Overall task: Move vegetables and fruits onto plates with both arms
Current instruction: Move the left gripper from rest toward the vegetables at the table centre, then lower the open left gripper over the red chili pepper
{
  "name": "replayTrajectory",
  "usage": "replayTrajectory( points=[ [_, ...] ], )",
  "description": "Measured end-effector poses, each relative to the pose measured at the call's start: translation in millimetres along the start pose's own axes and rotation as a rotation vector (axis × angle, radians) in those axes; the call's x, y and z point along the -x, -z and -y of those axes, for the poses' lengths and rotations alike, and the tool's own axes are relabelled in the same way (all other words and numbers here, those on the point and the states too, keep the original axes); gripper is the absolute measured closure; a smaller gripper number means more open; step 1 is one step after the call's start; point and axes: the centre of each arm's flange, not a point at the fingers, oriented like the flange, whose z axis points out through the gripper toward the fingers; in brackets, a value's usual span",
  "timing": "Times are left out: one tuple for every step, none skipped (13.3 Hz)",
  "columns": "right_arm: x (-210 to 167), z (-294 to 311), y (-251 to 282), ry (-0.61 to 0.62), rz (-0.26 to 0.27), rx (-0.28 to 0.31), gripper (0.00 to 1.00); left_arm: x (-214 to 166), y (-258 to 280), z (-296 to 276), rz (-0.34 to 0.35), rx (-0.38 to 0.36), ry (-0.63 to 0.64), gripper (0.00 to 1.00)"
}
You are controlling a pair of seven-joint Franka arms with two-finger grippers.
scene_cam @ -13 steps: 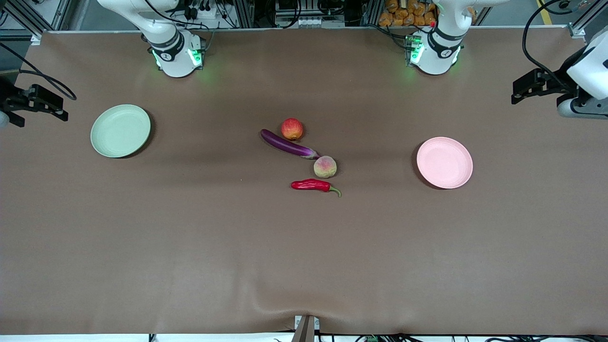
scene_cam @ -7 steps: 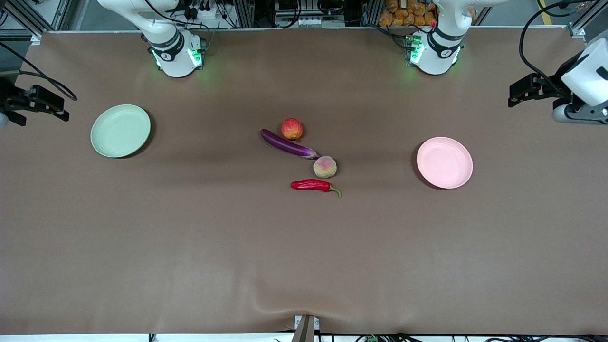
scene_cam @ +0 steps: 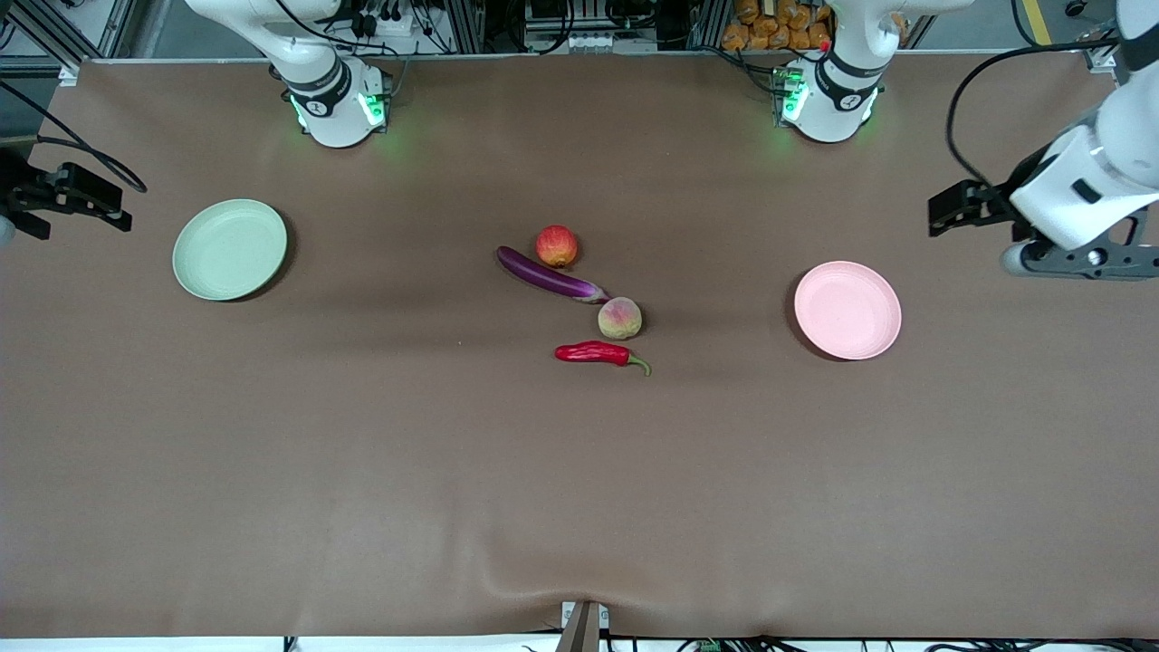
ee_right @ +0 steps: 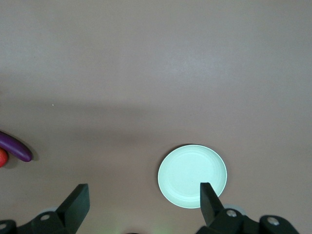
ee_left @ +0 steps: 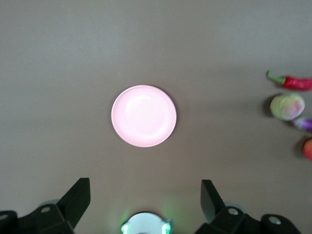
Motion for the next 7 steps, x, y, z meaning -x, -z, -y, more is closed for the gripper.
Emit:
replayTrajectory(
  points=[
    [0.1, 0.0, -0.1, 0.0, 0.001, 0.0, 0.0, -2.1, 1.4, -11.0, -0.018, 0.002, 0.034, 0.0],
    [0.3, -0.2, -0.4, -0.001, 0.003, -0.001, 0.0, -4.0, 1.7, -22.6, -0.036, 0.006, 0.079, 0.0],
    [0.4, -0.5, -0.6, -0.002, 0.004, -0.001, 0.0, -6.0, 1.6, -36.5, -0.054, 0.023, 0.152, 0.0],
    [0.4, -0.8, -0.9, -0.002, 0.005, -0.001, 0.0, -8.6, 0.4, -52.8, -0.068, 0.057, 0.235, 0.0],
    [0.4, -1.1, -1.0, -0.003, 0.005, -0.001, 0.0, -11.7, -1.6, -71.4, -0.081, 0.093, 0.308, 0.0],
    [0.5, -1.3, -1.1, -0.003, 0.006, -0.001, 0.0, -14.5, -6.1, -92.8, -0.091, 0.116, 0.361, 0.0],
    [0.4, -1.4, -1.3, -0.003, 0.006, -0.001, 0.0, -16.4, -12.4, -115.8, -0.1, 0.131, 0.4, 0.0]
  ],
)
